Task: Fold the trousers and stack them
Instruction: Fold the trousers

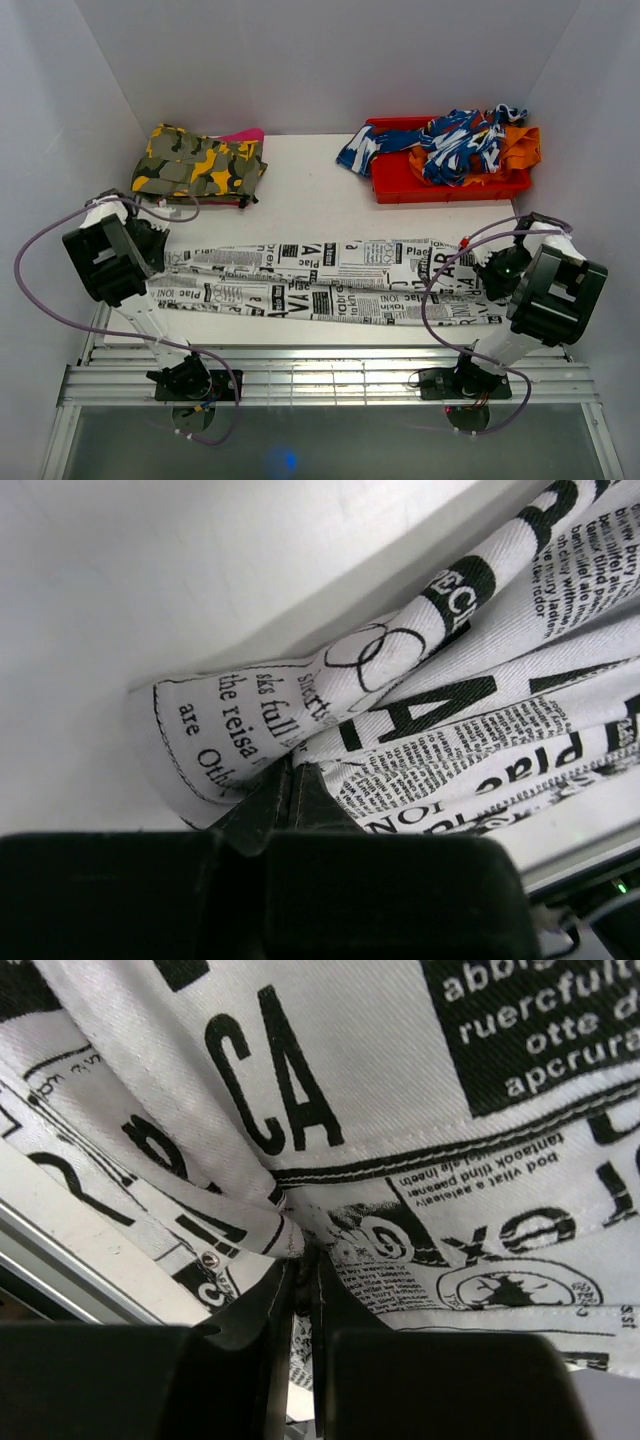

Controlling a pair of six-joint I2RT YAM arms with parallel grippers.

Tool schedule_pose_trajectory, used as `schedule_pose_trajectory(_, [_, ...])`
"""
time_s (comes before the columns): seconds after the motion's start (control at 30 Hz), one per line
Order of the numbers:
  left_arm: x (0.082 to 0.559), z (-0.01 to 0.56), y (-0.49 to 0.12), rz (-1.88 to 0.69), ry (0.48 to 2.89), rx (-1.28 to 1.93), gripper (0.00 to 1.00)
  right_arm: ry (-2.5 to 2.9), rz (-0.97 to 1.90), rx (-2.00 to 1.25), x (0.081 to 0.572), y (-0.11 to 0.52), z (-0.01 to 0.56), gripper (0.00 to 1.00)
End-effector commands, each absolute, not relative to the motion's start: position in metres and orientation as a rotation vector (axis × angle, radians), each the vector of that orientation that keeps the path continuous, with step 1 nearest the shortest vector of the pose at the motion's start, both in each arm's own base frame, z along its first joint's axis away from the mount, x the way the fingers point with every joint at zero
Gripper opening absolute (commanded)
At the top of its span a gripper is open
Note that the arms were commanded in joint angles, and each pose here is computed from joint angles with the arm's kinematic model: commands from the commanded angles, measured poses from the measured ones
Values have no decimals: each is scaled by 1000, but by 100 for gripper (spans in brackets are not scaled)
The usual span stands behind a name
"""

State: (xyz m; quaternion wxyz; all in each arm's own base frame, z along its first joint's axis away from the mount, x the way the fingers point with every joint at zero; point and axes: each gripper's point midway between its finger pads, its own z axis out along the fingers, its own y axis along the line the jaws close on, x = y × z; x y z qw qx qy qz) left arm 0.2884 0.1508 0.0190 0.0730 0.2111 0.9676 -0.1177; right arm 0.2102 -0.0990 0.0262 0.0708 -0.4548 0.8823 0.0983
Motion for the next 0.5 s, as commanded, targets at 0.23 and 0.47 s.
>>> schedule_pose_trajectory(0.23, [427,76,210,101,2609,675,0,2543,64,-1399,292,-130,78,8])
schedule_pose_trajectory(0.47, [436,142,231,145,2439,682,0,2428,-15,-1422,304,-140,135,8])
